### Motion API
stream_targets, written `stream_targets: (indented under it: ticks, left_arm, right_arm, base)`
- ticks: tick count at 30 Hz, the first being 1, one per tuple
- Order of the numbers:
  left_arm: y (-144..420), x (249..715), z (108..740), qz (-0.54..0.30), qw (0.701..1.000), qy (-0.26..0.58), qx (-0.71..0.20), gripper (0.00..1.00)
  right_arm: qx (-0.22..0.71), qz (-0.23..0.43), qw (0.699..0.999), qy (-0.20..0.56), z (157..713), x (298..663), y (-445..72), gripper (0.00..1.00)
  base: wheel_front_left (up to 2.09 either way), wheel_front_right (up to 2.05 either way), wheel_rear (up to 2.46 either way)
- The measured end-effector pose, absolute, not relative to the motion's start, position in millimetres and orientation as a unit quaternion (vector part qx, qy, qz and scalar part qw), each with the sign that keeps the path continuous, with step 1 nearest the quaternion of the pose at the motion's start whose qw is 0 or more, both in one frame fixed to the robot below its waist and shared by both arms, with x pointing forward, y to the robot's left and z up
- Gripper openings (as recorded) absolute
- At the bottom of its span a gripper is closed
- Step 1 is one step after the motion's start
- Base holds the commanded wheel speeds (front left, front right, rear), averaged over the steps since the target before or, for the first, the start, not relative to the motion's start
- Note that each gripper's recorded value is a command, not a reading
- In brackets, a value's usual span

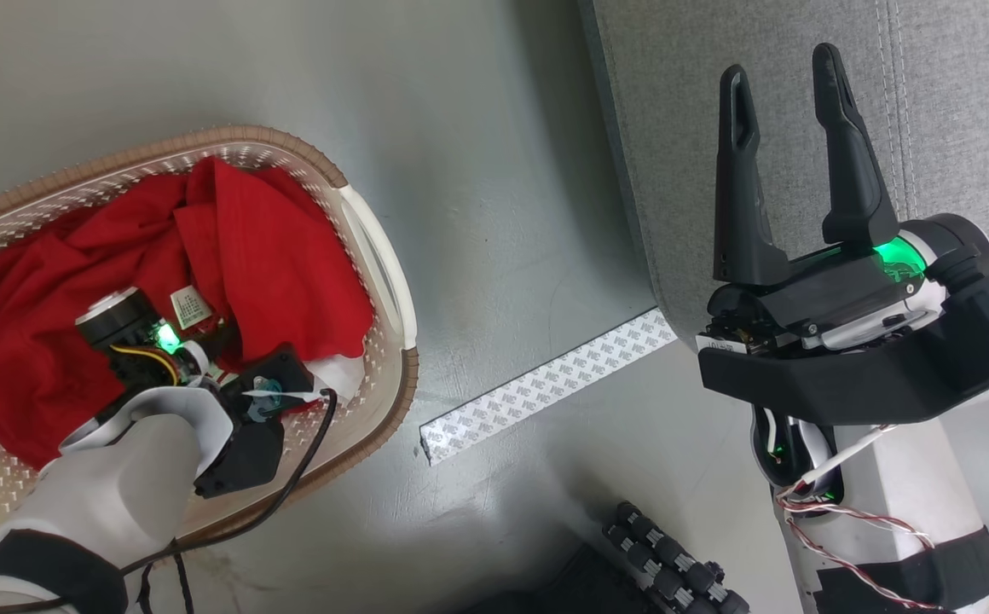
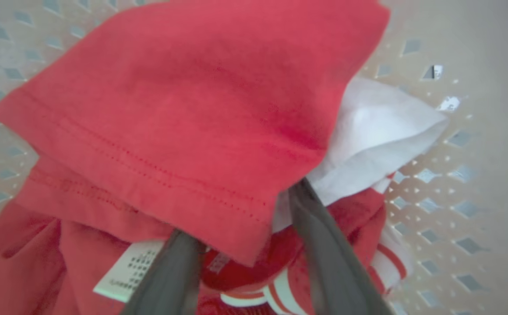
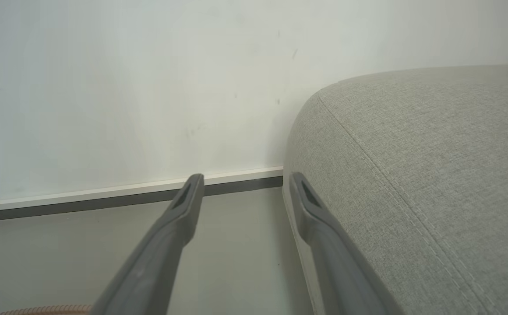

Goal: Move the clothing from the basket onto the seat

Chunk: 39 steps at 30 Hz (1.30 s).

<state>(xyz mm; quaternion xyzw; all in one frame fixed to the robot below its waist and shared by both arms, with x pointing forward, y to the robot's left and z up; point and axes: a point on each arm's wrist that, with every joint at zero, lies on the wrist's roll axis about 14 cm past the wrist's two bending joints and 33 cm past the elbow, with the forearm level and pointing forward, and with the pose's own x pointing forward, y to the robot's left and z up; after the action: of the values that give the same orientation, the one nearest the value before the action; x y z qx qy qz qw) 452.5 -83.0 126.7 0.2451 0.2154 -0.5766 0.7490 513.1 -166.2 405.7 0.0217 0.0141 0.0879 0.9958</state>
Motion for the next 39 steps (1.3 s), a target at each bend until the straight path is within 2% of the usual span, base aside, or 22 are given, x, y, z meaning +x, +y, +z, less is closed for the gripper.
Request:
stream_targets:
  ticks: [5, 11, 21, 30, 39]
  left_arm:
    - [-92.5, 455.1, 140.4, -0.578, 0.758, 0.193, 0.233, 0.0]
    - [-100.0, 462.4, 180.6, -0.54, 0.806, 0.17, 0.174, 0.0]
    - [-91.2, 466.1, 254.3, -0.48, 0.861, 0.125, 0.113, 0.0]
    - [-58.4, 467.4, 357.4, -0.378, 0.922, 0.071, 0.04, 0.0]
    - [-9.9, 465.0, 455.7, -0.282, 0.959, -0.012, 0.005, 0.0]
  right_arm:
    - [0.023, 0.086, 0.996, 0.014, 407.2, 512.7, -167.0, 1.0]
    - [0.02, 0.089, 0.996, 0.0, 422.1, 511.9, -165.4, 1.0]
    - [0.008, 0.105, 0.994, -0.017, 446.0, 500.5, -151.6, 1.0]
    - [0.013, 0.116, 0.993, -0.018, 469.8, 461.0, -137.2, 1.0]
    - [0.012, 0.149, 0.988, -0.035, 497.3, 419.5, -119.3, 1.0]
  base:
    - [0.0, 0.0, 0.0]
    - [0.0, 0.0, 0.0]
    - [0.0, 0.0, 0.0]
    - [0.0, 0.0, 0.0]
    - [0.0, 0.0, 0.0]
